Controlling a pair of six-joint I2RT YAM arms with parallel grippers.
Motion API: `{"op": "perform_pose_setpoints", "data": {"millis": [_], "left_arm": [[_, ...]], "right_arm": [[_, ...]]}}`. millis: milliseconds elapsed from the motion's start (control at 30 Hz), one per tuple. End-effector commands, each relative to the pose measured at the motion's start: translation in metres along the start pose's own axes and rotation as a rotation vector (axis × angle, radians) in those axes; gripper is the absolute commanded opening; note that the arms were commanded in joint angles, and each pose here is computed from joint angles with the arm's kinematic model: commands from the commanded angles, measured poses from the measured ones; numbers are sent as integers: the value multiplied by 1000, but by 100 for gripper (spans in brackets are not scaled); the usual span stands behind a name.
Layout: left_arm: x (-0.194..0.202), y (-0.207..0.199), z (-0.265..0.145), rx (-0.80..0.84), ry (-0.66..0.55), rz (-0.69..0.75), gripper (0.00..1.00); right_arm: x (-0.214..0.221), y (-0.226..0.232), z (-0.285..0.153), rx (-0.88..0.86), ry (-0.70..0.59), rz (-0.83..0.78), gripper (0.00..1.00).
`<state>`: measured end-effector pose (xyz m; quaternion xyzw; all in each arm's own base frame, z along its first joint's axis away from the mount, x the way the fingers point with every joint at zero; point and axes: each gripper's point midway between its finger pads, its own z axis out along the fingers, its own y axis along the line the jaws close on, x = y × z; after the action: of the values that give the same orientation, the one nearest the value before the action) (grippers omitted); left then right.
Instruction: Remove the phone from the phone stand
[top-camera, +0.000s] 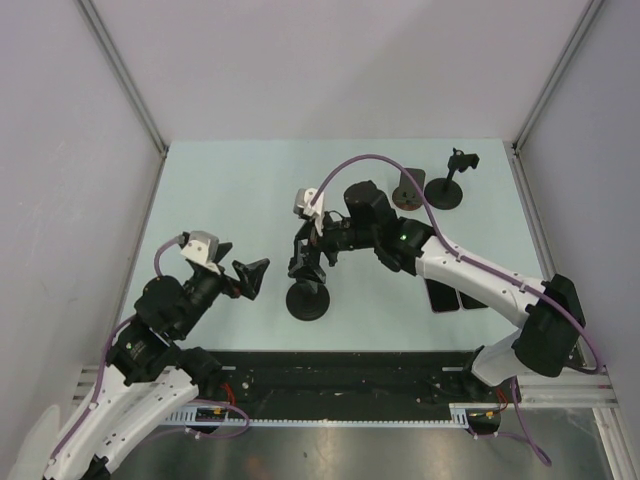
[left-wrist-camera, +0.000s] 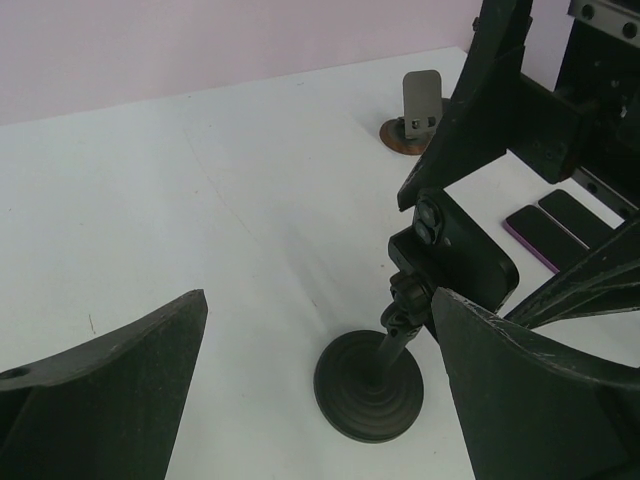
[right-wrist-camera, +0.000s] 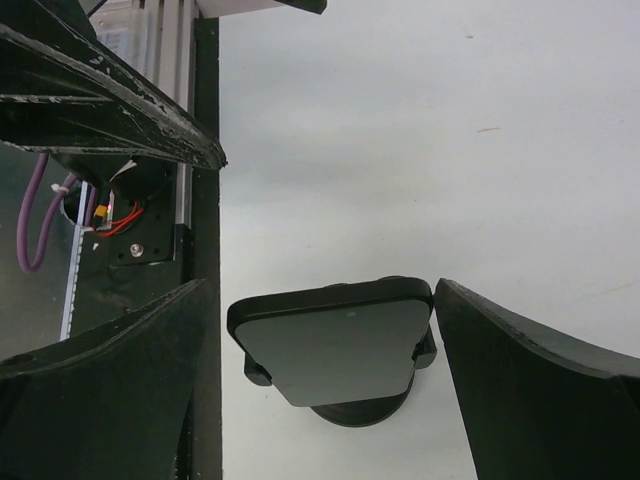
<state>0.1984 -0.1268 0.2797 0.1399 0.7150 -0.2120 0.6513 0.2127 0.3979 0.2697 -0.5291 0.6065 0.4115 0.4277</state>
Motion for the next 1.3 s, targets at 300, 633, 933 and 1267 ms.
{"op": "perform_pose_setpoints", "data": {"millis": [300,633,933,1267], "left_arm": [[7,-2,3,11,23,19,100],[14,-13,6,80,54,33,100],[31,-23,11,135,91,22,100],[55,-33,23,160,90,-124,93]], "right_arm": [[5,1,7,-45,36,-7,91],[-13,-16,-6,139,9,22,13],[-13,-47,-17,560,8,139,0],[0,-54,-24,762,-38,343,0]]}}
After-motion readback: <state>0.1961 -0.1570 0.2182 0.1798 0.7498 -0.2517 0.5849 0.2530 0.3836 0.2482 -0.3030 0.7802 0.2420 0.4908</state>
